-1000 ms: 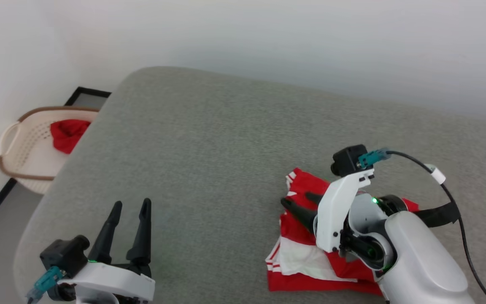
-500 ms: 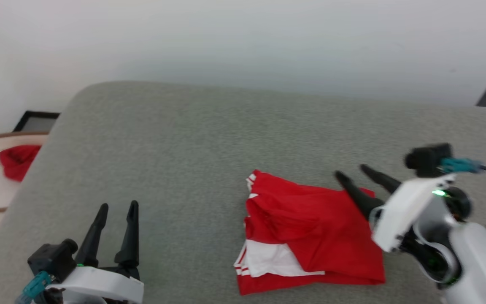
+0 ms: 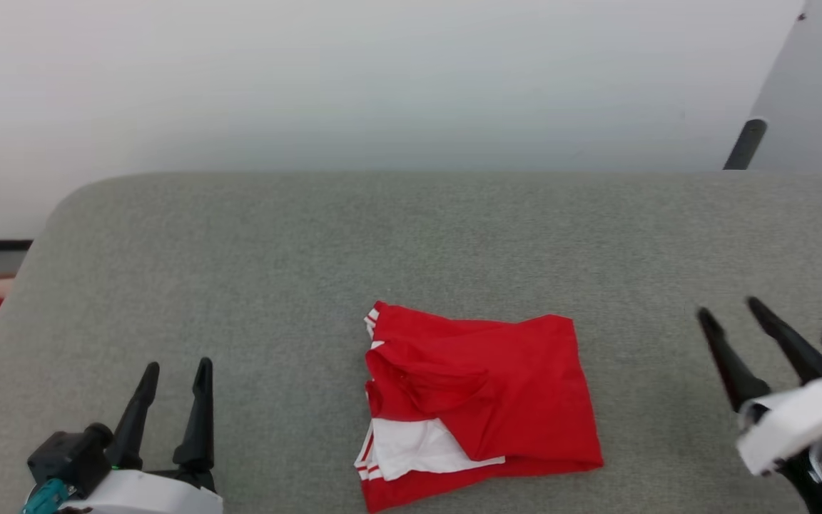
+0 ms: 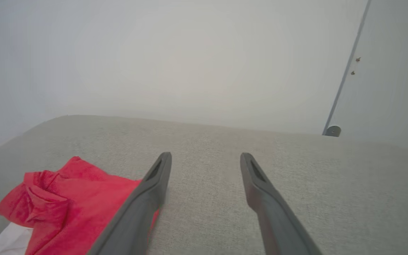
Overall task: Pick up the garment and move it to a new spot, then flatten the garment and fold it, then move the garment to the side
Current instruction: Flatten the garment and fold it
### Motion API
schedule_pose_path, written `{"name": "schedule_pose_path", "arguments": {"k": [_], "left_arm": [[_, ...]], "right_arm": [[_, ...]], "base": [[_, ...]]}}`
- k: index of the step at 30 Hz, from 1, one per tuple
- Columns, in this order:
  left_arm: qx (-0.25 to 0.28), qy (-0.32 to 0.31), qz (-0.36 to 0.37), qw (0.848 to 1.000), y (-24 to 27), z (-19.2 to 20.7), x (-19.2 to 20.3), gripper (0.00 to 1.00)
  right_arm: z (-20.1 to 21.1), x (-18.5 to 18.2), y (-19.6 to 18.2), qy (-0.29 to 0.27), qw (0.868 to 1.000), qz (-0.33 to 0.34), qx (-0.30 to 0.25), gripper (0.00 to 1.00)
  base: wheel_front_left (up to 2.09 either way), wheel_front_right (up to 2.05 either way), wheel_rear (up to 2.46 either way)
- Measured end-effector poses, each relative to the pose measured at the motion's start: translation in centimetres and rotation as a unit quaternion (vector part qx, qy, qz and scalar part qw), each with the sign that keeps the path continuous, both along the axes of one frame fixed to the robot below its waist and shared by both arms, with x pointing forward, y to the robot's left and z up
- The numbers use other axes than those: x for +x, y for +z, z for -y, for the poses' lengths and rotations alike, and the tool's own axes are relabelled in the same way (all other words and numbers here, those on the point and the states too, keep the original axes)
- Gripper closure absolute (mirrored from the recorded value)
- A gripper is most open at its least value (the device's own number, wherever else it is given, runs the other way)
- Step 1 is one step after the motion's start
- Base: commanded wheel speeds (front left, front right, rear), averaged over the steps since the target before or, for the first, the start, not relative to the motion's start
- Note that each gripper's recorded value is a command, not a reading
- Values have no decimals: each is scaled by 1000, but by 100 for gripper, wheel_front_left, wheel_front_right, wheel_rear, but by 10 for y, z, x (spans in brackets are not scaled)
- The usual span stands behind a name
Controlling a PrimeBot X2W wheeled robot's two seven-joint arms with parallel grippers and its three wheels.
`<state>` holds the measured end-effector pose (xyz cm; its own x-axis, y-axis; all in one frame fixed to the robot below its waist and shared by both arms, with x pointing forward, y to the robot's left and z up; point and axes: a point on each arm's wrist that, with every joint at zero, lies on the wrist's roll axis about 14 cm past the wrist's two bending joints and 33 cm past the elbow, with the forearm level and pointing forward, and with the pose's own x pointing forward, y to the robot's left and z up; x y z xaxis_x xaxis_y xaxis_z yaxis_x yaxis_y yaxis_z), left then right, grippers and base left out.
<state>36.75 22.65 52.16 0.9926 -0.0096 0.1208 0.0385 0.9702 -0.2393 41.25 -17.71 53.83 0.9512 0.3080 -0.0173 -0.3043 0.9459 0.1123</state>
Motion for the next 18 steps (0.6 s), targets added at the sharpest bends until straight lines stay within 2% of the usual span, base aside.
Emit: {"name": "schedule_pose_path", "arguments": {"k": [7,18], "left_arm": [[13,-4,8,1000,6,0,-2,0],[38,7,18,999,12,-8,-11,0]], "right_arm": [[40,-20,-12,-64,998,18,1,0],[59,-37,-23,-99,995,18,12,0]], "base": [[0,0,0],[0,0,0]]}}
